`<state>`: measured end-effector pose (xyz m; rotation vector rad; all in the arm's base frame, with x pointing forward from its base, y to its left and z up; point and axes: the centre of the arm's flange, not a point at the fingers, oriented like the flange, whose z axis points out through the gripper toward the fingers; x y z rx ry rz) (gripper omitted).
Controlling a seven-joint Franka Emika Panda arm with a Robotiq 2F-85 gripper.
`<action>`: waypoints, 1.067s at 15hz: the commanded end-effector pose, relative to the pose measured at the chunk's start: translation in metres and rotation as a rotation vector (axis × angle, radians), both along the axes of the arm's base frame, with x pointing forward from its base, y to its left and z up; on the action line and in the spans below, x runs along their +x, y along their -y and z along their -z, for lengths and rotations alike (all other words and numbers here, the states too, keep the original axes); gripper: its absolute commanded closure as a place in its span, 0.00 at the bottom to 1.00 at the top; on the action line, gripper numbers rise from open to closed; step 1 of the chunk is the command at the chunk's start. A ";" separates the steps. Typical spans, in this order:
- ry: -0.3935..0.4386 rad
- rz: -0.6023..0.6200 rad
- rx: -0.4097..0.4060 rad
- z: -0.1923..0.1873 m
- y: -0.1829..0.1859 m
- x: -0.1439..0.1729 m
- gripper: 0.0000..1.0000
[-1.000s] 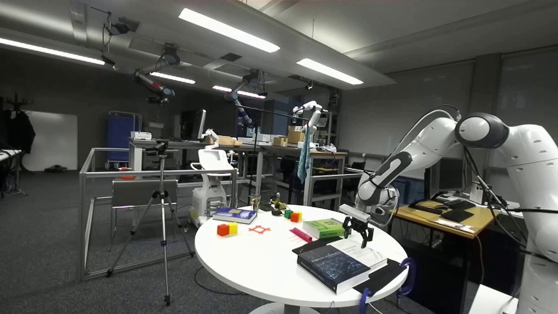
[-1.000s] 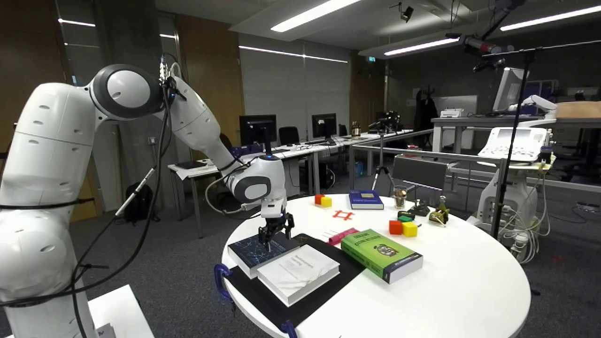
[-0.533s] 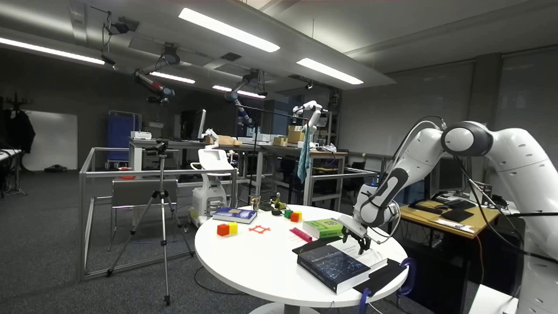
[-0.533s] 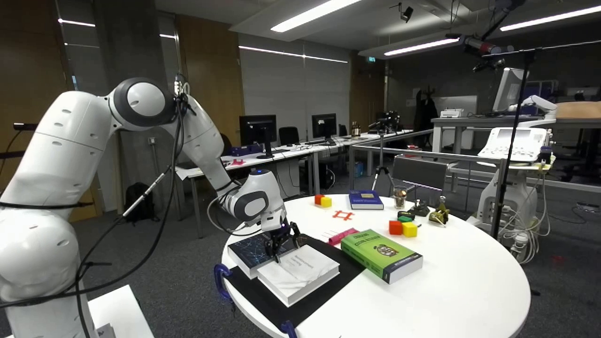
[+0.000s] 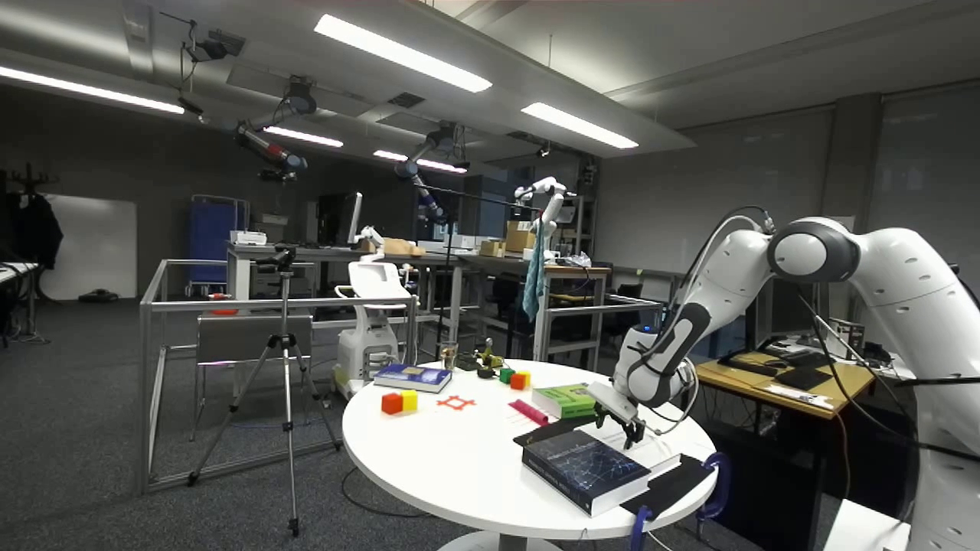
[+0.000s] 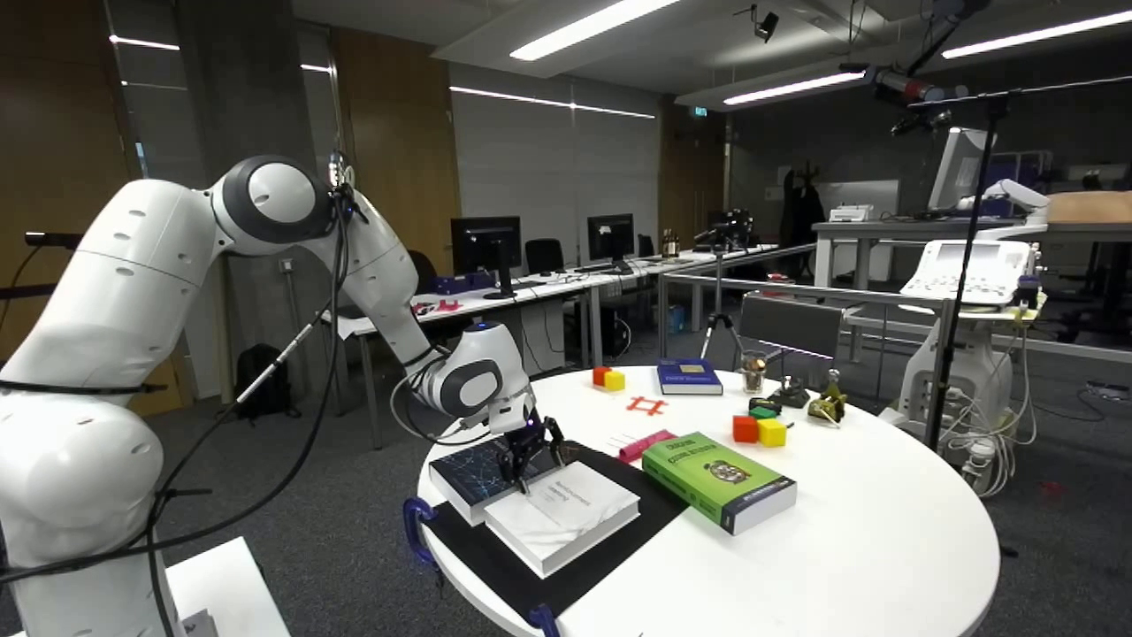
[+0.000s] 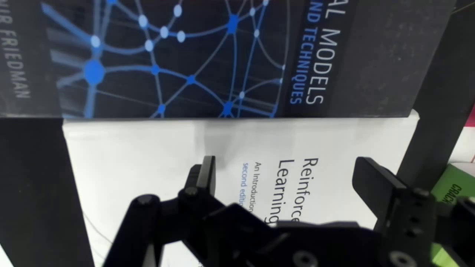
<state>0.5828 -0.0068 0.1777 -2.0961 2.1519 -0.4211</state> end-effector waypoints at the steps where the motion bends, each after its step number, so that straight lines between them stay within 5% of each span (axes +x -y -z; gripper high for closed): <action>1: -0.007 0.019 0.013 -0.018 -0.003 0.018 0.00; 10: -0.156 0.054 0.095 -0.025 -0.012 0.030 0.00; 16: -0.167 0.095 0.084 -0.021 -0.012 0.030 0.00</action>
